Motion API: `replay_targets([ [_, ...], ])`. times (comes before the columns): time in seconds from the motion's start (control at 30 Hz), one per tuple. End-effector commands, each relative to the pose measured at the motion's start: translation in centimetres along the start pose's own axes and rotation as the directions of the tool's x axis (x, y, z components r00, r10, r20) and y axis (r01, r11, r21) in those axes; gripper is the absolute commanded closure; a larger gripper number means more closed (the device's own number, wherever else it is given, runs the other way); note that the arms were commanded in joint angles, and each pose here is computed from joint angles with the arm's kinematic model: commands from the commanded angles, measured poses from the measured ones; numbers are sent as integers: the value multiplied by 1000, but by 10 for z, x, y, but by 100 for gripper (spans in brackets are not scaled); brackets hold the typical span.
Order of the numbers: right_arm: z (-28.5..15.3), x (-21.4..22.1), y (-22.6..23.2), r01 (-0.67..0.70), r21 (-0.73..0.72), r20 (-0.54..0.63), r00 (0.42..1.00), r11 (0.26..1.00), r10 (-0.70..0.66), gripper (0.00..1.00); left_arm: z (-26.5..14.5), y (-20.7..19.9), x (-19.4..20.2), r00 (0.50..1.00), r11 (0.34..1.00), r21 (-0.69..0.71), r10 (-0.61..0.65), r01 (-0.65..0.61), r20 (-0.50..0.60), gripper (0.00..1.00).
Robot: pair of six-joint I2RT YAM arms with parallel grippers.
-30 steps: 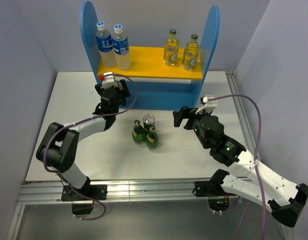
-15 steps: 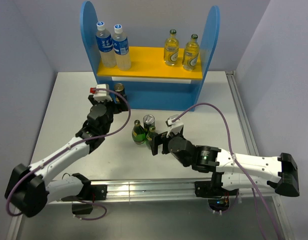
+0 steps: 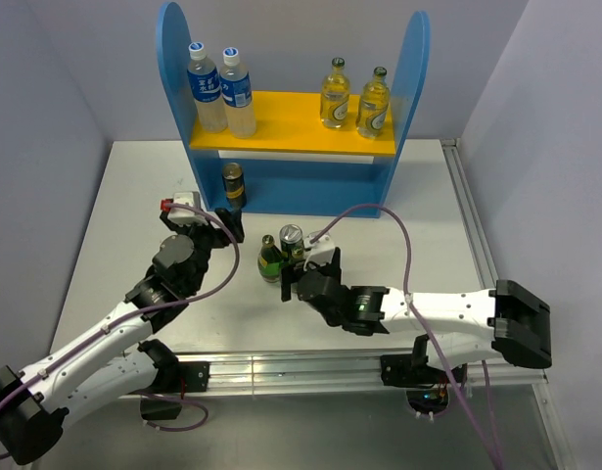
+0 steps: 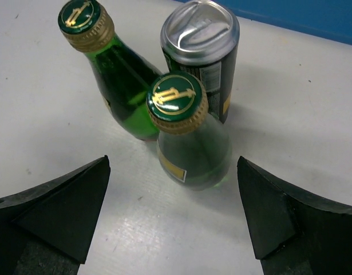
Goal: Place and organize the beverage onto the shelf
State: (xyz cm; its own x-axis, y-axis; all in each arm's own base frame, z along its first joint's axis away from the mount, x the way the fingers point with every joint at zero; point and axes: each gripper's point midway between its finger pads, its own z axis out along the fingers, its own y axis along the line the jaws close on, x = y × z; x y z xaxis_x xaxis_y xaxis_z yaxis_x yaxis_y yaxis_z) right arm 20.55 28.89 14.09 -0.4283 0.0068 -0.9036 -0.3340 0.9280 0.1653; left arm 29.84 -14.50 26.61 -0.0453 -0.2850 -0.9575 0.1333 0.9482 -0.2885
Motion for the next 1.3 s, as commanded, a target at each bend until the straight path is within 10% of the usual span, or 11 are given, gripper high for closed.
replay_targets([
  [0.0, 12, -47, 6, -86, 34, 146, 986, 996, 80, 2, -3, 1, 3, 1000, 1000, -14, -7, 7, -3, 1],
  [0.33, 43, -63, -26, -110, 119, 202, 976, 987, 84, 26, -2, -1, 10, 1000, 1000, -3, -1, 1, -15, 1],
  [0.67, 41, -60, -35, -103, 128, 177, 981, 986, 79, 98, -1, 1, 13, 1000, 1000, -10, 2, -2, -16, 1],
  [1.27, 31, -167, -149, -297, 378, 431, 895, 877, 118, 100, -5, 2, 16, 1000, 1000, 4, -10, 10, -8, 1],
])
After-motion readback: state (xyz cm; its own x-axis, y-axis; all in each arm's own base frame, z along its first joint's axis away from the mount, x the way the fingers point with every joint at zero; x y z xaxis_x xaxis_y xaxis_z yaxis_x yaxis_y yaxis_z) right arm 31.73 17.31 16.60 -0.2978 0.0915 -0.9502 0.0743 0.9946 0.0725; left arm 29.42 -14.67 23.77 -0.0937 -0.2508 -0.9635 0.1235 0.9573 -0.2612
